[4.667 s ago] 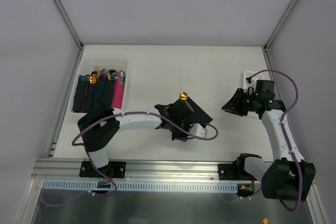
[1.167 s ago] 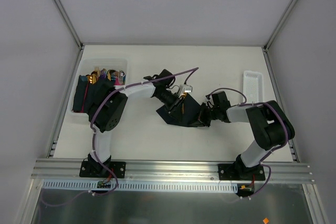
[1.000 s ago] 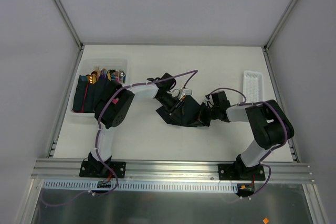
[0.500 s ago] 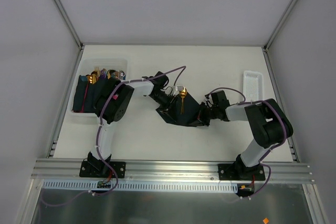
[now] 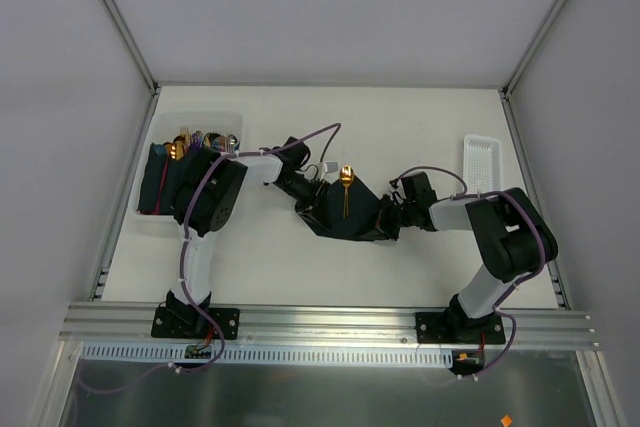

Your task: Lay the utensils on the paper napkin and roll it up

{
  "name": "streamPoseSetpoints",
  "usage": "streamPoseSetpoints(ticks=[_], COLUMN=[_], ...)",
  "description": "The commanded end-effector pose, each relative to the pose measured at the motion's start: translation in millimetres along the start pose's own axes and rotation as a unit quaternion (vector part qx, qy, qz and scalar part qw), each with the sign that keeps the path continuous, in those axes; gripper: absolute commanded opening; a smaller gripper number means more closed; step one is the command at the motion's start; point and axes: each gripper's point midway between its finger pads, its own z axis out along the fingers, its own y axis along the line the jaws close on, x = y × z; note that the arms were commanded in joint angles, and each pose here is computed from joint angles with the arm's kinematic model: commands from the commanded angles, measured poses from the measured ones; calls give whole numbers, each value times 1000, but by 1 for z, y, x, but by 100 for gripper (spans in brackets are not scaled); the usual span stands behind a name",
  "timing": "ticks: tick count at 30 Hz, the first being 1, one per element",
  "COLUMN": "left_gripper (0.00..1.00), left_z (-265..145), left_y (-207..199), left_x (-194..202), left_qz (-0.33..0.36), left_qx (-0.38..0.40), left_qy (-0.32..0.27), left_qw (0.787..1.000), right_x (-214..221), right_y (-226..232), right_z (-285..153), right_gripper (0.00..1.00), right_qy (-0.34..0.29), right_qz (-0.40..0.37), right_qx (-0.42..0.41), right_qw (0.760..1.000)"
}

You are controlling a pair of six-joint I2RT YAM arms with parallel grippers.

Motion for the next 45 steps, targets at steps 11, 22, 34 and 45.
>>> streamPoseSetpoints(ticks=[11, 22, 34, 45], left_gripper=[14, 13, 10, 4], left_z=[-19, 15, 34, 32], left_y=[-65, -64, -29, 3], left_x=[-14, -27, -51, -48], left_qz=[143, 120, 35, -27], left_qx=[23, 18, -18, -52], left_qy=[-67, -59, -73, -83], left_qw=[987, 991, 997, 995], right_x=[-11, -30, -32, -44], right_y=[-39, -33, -28, 5], right_z=[-5, -13, -13, -34], right_gripper=[0, 0, 0, 17], right_qy=[5, 9, 17, -29], right_qz=[-20, -39, -47, -76], right_qx=[91, 93, 87, 54], right_qw=[996, 995, 995, 995])
